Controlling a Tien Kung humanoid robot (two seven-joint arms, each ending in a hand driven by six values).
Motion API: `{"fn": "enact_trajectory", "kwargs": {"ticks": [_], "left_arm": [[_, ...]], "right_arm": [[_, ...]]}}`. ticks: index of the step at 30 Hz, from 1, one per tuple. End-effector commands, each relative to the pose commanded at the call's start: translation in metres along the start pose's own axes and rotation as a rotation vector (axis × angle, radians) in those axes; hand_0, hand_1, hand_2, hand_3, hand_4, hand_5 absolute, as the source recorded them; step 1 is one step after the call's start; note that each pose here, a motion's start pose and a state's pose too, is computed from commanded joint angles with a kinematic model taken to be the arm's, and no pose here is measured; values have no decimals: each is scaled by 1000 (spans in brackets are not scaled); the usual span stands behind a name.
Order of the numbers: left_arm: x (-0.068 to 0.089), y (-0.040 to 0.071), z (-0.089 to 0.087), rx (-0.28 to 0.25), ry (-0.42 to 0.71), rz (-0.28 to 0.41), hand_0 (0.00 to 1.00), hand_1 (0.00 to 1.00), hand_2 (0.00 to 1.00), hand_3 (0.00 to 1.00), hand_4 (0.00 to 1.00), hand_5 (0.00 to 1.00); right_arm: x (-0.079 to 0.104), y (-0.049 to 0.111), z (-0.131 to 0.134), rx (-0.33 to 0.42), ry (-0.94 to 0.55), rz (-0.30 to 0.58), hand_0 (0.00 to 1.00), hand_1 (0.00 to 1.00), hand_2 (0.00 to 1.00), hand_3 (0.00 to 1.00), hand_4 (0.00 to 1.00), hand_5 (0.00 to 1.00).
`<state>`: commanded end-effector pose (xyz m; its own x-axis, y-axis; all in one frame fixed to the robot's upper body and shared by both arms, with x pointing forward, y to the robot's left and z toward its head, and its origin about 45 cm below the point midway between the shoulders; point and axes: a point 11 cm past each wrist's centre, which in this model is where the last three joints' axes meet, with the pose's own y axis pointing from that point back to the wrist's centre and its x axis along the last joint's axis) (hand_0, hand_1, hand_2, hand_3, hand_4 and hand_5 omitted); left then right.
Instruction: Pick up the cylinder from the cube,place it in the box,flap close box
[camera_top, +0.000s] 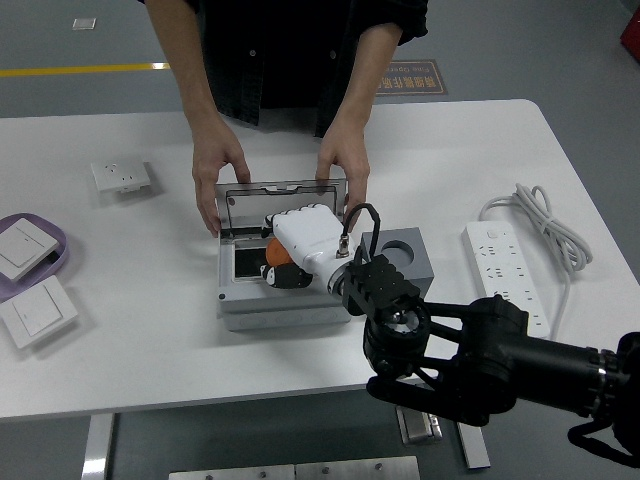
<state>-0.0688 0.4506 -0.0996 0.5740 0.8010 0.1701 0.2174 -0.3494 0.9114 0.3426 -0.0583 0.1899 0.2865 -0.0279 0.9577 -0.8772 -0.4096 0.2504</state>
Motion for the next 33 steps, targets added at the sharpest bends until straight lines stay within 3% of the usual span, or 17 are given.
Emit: {"fn": "enact_trajectory", "kwargs": {"ticks": [1, 2, 7, 8, 12, 19, 20, 25, 26, 29, 33], "left_arm": [[0, 0, 0, 0, 0, 0, 654, 639, 578, 640, 706, 299], [0, 0, 1, -1, -1, -1, 655, 639, 577, 640, 706, 300], [-3, 0, 3, -5, -3, -5, 655, 639, 577, 640, 706, 300], [-3, 0, 3, -5, -3, -7, 654, 639, 577, 641, 706, 298], [-5, 0, 3, -4, -3, -10, 654, 639, 577, 641, 706, 298], [-3, 0, 4, -5, -3, -6, 655, 639, 576, 640, 707, 300], [-2, 0, 5, -6, -4, -6, 655, 639, 574, 639, 706, 300], [1, 1, 6, -5, -6, -1, 655, 639, 574, 639, 706, 300], [2, 1, 6, -5, -6, 1, 655, 639, 574, 639, 705, 299], [4, 1, 6, -7, -8, 5, 655, 639, 574, 639, 705, 299], [6, 2, 8, -10, -12, 8, 655, 638, 572, 640, 703, 298]], "right_arm": [[0, 0, 0, -2, -7, -3, 754, 674, 698, 762, 739, 495], [0, 1, 1, -3, -17, -5, 771, 689, 717, 818, 892, 545], [4, 5, 5, 11, -153, -7, 771, 689, 717, 818, 892, 545], [6, 6, 5, 18, -184, -3, 781, 694, 726, 844, 937, 549], [21, 15, 6, 63, -327, 34, 781, 694, 726, 844, 937, 549], [68, 29, 11, 136, -500, 127, 785, 692, 724, 850, 966, 556], [78, 29, 13, 142, -514, 148, 771, 672, 700, 781, 958, 572], [110, 19, 30, 128, -522, 216, 771, 672, 700, 781, 958, 572], [112, 15, 32, 122, -518, 221, 750, 648, 680, 762, 862, 558], [111, 4, 34, 114, -509, 209, 750, 648, 680, 762, 862, 558], [95, -11, 37, 103, -501, 160, 739, 642, 668, 756, 874, 562]]}}
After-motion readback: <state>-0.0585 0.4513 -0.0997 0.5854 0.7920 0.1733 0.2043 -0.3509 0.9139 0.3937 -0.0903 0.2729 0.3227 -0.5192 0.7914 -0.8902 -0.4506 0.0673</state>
